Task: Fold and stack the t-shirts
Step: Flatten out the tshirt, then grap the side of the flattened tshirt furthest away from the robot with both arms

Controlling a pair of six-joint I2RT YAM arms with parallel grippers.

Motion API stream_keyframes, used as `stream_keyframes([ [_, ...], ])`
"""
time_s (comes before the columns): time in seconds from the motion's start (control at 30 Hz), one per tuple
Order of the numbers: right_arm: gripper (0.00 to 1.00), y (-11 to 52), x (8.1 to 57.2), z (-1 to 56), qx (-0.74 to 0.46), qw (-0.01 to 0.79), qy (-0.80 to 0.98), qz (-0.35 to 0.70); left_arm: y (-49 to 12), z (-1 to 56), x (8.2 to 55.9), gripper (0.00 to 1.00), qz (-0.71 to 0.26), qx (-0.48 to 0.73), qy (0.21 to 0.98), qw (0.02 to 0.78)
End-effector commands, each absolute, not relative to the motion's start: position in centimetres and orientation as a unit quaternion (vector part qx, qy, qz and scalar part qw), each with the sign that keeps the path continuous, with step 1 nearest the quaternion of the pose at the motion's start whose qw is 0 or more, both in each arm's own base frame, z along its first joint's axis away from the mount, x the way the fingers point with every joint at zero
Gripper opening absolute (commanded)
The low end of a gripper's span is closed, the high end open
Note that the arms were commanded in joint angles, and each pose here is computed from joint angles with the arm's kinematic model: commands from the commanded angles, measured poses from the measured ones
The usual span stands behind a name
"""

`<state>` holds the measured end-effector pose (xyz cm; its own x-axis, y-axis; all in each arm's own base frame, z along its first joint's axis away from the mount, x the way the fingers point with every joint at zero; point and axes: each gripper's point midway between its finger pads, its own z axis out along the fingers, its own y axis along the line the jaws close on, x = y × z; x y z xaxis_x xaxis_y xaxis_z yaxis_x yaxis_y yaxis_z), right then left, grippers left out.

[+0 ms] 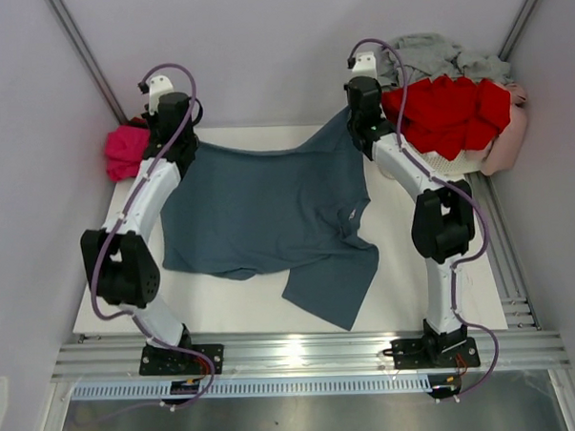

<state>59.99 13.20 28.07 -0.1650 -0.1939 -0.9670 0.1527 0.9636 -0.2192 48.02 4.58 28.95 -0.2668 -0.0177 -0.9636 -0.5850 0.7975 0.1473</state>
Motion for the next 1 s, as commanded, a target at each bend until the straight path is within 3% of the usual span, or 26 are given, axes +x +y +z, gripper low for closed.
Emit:
stream_keyframes([
  [0.0,0.00,10.7,61.9,26.4,0.029,0.625,0.768,-0.136,5.8,29.0,50.7,0.00,0.248,-0.216,0.759,0.561],
  [0.17,0.00,8.8,63.9,21.8,0.050,0.598,0.790,-0.126,6.2,27.5,55.4,0.00,0.251,-0.212,0.785,0.525],
  [0.23,0.00,8.9,64.6,19.8,0.048,0.588,0.799,-0.117,6.7,24.7,56.1,0.01,0.264,-0.206,0.803,0.493],
  [0.37,0.00,9.1,65.9,19.0,0.061,0.590,0.801,-0.082,7.5,25.4,57.1,0.00,0.261,-0.218,0.797,0.500],
  [0.63,0.00,13.3,67.7,19.8,0.021,0.604,0.796,0.045,8.6,25.0,56.2,0.00,0.284,-0.239,0.790,0.487],
  [0.97,0.00,20.2,65.8,15.1,-0.093,0.543,0.815,0.180,9.3,21.7,53.3,0.00,0.306,-0.263,0.797,0.449],
])
